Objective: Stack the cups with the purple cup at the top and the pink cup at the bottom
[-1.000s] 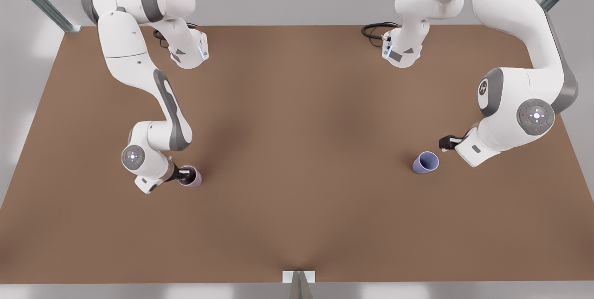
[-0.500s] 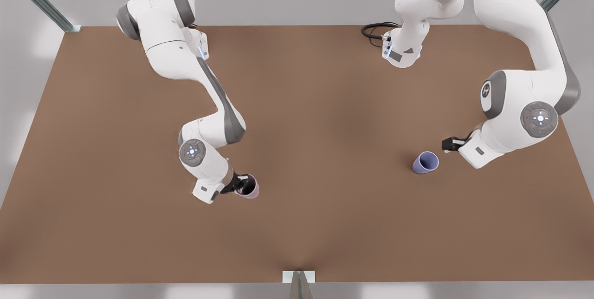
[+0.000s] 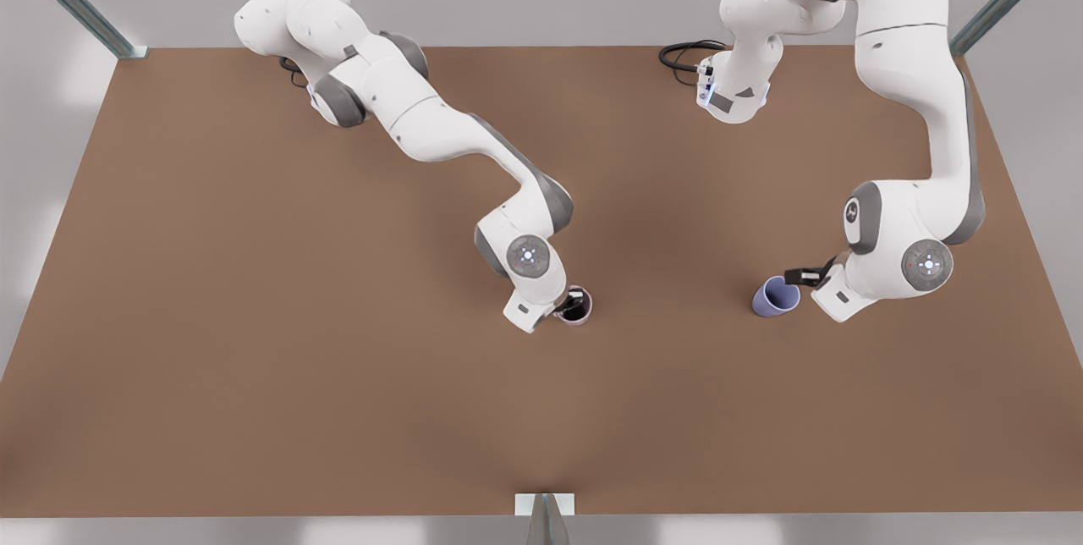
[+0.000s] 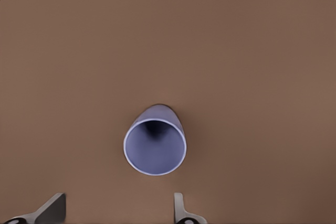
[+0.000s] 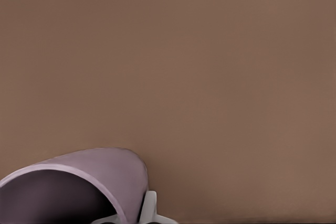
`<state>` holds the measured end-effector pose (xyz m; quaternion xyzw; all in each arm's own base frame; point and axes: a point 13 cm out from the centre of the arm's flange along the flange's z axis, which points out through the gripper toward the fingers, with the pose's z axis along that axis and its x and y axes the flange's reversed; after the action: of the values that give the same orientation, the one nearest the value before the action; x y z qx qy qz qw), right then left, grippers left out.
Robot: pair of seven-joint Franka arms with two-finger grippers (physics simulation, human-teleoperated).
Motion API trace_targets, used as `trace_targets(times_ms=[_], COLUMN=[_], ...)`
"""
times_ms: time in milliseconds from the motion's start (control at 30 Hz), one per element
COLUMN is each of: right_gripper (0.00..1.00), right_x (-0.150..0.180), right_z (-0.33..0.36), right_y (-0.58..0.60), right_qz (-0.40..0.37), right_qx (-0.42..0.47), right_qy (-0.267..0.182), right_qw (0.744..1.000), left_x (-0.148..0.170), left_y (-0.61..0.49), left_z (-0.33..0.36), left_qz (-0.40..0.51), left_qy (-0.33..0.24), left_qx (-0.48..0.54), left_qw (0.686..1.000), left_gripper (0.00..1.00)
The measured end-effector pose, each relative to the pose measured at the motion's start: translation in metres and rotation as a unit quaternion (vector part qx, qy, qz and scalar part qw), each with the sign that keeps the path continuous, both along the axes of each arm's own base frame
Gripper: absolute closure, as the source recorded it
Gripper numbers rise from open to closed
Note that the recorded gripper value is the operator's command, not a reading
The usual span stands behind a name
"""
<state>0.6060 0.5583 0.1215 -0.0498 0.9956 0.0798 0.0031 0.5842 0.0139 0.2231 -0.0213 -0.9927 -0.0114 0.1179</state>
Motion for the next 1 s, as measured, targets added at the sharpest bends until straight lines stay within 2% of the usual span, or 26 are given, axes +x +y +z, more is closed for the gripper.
trace_targets(times_ms=[100,200,233,267,500,600,667,733,800,833,867,933,1000], right_gripper=[0.79,0.43,0.2,0.14,0.1,0.1,0.1,0.07,0.0,0.0,0.0,0.0,0.0], right_x=[-0.004,-0.005,-0.004,-0.003,0.005,0.007,0.009,0.012,0.021,0.028,0.034,0.049,0.045], right_z=[-0.014,-0.019,-0.018,-0.016,0.011,0.008,0.007,0.027,0.085,0.119,0.15,0.219,0.282], right_y=[0.0,0.002,0.002,0.002,0.004,0.001,-0.001,-0.003,-0.024,-0.053,-0.092,-0.207,-0.332], right_qz=[-0.035,-0.065,-0.075,-0.085,-0.137,-0.154,-0.164,-0.174,-0.194,-0.21,-0.228,-0.284,-0.329], right_qx=[-0.005,-0.006,-0.005,-0.004,0.01,0.008,0.007,0.012,0.022,0.023,0.018,0.019,0.018], right_qy=[0.009,0.012,0.012,0.012,0.01,0.012,0.012,0.009,0.005,0.003,-0.001,-0.006,-0.009], right_qw=[0.999,0.998,0.997,0.996,0.991,0.988,0.986,0.985,0.981,0.977,0.974,0.959,0.944], left_x=[0.008,0.014,0.014,0.009,-0.002,-0.002,-0.002,-0.001,0.0,0.0,0.001,0.001,0.002], left_y=[0.002,0.006,0.007,0.008,0.014,0.014,0.014,0.014,0.014,0.014,0.014,0.014,0.014], left_z=[-0.013,-0.028,-0.036,-0.047,-0.106,-0.119,-0.124,-0.126,-0.126,-0.126,-0.126,-0.125,-0.121], left_qz=[0.001,0.004,0.004,0.008,0.02,0.02,0.02,0.021,0.021,0.021,0.021,0.022,0.022], left_qy=[-0.012,-0.018,-0.016,-0.011,0.007,0.008,0.008,0.006,0.005,0.004,0.003,0.002,0.0], left_qx=[0.0,0.002,0.002,0.0,-0.003,-0.002,-0.002,-0.002,-0.003,-0.003,-0.003,-0.003,-0.002], left_qw=[1.0,1.0,1.0,1.0,1.0,1.0,1.0,1.0,1.0,1.0,1.0,1.0,1.0], left_gripper=[0.0,0.0,0.0,0.0,0.0,0.19,0.43,0.54,0.6,0.62,0.69,0.79,0.79])
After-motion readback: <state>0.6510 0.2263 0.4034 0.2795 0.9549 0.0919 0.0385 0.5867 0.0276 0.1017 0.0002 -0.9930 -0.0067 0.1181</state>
